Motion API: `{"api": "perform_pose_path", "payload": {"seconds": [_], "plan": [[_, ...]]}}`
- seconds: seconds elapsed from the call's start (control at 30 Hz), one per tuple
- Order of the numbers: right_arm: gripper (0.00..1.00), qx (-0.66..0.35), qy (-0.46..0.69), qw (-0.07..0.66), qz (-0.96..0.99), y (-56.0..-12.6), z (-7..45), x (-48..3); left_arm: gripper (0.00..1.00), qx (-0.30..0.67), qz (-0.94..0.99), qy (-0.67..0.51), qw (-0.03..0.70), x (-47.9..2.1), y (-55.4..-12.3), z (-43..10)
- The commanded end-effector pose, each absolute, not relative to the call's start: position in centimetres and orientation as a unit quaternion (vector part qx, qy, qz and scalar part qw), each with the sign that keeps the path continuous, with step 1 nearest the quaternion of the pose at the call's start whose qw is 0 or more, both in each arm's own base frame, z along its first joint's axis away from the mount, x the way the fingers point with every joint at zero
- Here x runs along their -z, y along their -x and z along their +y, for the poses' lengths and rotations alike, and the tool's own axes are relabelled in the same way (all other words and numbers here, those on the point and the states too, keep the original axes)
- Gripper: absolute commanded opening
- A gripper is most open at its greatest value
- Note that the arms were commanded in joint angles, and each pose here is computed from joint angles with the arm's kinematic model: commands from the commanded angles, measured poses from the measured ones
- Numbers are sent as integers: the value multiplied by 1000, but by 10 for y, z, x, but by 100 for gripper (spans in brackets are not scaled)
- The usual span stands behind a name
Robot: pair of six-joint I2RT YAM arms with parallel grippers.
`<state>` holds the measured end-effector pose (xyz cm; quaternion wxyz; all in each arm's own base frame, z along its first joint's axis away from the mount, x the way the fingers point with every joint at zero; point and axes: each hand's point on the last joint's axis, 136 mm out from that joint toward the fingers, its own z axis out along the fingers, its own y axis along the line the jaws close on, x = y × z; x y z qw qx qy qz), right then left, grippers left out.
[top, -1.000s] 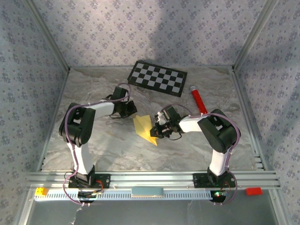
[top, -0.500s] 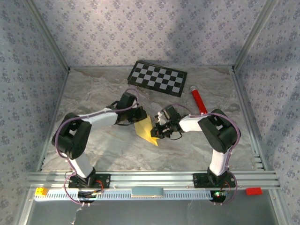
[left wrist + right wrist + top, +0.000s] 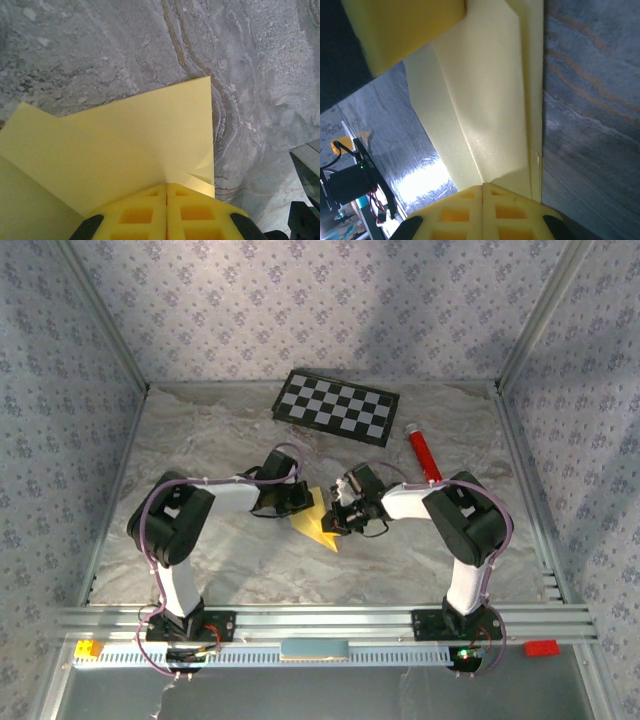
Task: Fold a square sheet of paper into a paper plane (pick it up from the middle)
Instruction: Fourth fold the wing at the center of the table.
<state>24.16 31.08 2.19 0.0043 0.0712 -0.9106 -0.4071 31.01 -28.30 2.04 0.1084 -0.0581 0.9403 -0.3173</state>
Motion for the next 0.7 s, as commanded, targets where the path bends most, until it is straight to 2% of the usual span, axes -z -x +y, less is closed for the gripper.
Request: {"api": "perform_pose_path", "payload": {"seconds": [0.0,0.13,0.3,0.47,0.67], "plan": [[0,405,-73,-2,-911,-248,318,-39,7,285,953,61,87,7,-297,-270],[0,406,-79,-7,-911,-258,331,-42,7,285,953,59,87,7,-296,-270],[0,385,-56,-4,-921,-268,332,-20,7,287,952,56,87,6,-297,-271],[0,377,-45,12,-925,-256,323,-2,6,282,953,57,89,7,-296,-269],[0,380,-51,9,-923,-243,314,-12,6,275,956,56,88,9,-296,-268]]}}
